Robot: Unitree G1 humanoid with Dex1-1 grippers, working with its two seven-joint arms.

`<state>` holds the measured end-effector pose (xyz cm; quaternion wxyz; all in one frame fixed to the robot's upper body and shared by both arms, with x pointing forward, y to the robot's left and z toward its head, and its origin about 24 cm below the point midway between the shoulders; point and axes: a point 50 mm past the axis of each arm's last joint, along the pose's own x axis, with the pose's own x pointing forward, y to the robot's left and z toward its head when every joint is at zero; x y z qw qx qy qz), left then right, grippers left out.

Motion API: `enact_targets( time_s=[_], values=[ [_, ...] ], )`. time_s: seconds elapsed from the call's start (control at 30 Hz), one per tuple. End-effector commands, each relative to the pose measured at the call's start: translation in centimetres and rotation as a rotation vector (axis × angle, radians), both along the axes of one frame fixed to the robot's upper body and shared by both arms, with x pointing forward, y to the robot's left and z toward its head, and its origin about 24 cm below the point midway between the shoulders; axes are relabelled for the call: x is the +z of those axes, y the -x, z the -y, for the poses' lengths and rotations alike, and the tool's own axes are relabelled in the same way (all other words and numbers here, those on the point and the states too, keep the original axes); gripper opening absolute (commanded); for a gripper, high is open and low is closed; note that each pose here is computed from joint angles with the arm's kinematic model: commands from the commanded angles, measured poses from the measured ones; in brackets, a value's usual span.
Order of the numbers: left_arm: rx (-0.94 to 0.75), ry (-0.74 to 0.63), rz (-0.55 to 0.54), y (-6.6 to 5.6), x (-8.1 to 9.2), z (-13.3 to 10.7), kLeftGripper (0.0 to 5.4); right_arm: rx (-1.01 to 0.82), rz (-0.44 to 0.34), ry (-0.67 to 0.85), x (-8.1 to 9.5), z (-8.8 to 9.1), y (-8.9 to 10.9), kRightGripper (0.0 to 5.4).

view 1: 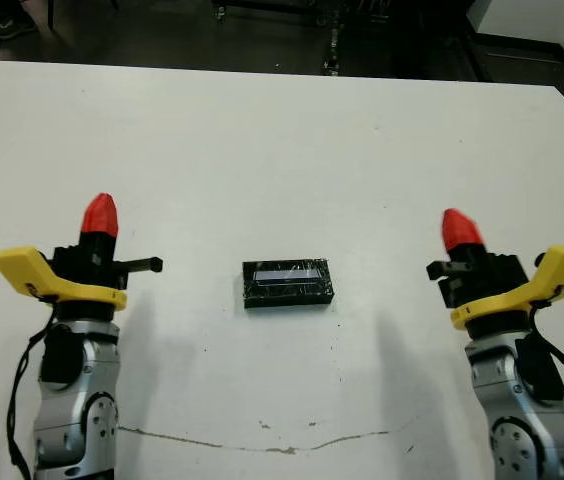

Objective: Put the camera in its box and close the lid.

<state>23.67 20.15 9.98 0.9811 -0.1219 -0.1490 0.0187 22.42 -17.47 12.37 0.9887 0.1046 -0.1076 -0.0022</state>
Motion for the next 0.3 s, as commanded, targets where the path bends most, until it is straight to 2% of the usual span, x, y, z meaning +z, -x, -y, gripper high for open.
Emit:
enact_targets(
  time_s=[0.03,0.3],
  values=[
    [0.006,-0.005,-0.015,-0.02,-0.48,0.13,0.01,-0.032,0.028,0.016,0.21,-0.02,0.03,0.0],
    [-0.02,-0.014,-0.016,-0.12,-0.37,0.48,0.01,-0.016,0.032,0.025,0.29,-0.12,-0.13,0.0]
  ],
)
